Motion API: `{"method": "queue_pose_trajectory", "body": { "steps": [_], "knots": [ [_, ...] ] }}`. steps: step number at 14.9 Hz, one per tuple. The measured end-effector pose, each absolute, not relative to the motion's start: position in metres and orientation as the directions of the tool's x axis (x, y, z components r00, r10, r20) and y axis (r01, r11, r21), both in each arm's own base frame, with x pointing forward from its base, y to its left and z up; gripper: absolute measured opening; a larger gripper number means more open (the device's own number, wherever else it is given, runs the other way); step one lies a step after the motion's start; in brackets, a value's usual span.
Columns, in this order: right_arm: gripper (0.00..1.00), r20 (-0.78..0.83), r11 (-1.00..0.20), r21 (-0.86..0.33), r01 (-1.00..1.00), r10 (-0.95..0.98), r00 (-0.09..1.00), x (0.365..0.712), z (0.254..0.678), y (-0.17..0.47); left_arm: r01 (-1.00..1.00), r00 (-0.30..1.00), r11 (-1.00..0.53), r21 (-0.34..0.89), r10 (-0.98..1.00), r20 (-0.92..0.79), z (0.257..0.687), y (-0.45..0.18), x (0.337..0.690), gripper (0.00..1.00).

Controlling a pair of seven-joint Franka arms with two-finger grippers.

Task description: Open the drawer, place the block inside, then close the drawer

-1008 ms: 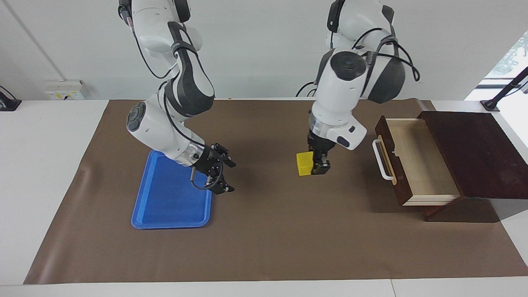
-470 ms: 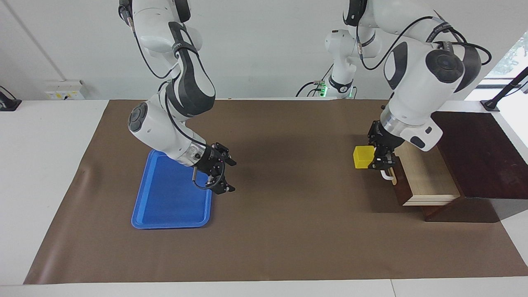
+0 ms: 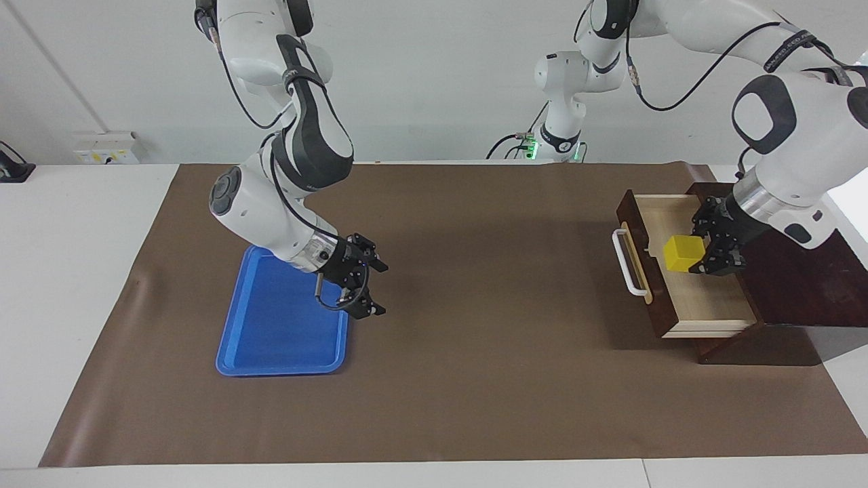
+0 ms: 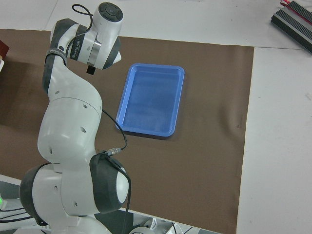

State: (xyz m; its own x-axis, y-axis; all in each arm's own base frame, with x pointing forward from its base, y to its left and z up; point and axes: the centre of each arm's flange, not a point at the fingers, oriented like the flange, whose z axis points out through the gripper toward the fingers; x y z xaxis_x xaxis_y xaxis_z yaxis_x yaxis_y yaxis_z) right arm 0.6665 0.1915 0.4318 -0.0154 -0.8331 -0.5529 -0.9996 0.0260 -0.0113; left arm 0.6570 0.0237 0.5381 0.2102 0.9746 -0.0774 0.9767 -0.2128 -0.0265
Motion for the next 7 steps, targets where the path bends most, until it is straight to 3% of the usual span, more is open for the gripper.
{"method": "queue_pose_trajectory", "body": {
  "steps": [3, 7],
  "knots": [
    [1.00, -0.524, 0.006, -0.043, -0.999, -0.852, 0.017, 0.665, 0.444, 0.188, 0.982, 0.187, -0.185, 0.032, 0.980, -0.067, 0.520, 0.052, 0.654, 0.55],
    [1.00, -0.429, -0.170, -0.099, -0.980, -0.881, 0.196, 0.651, 0.479, 0.165, 0.980, 0.194, -0.190, 0.050, 0.979, -0.066, 0.484, 0.053, 0.634, 0.55]
  ]
}}
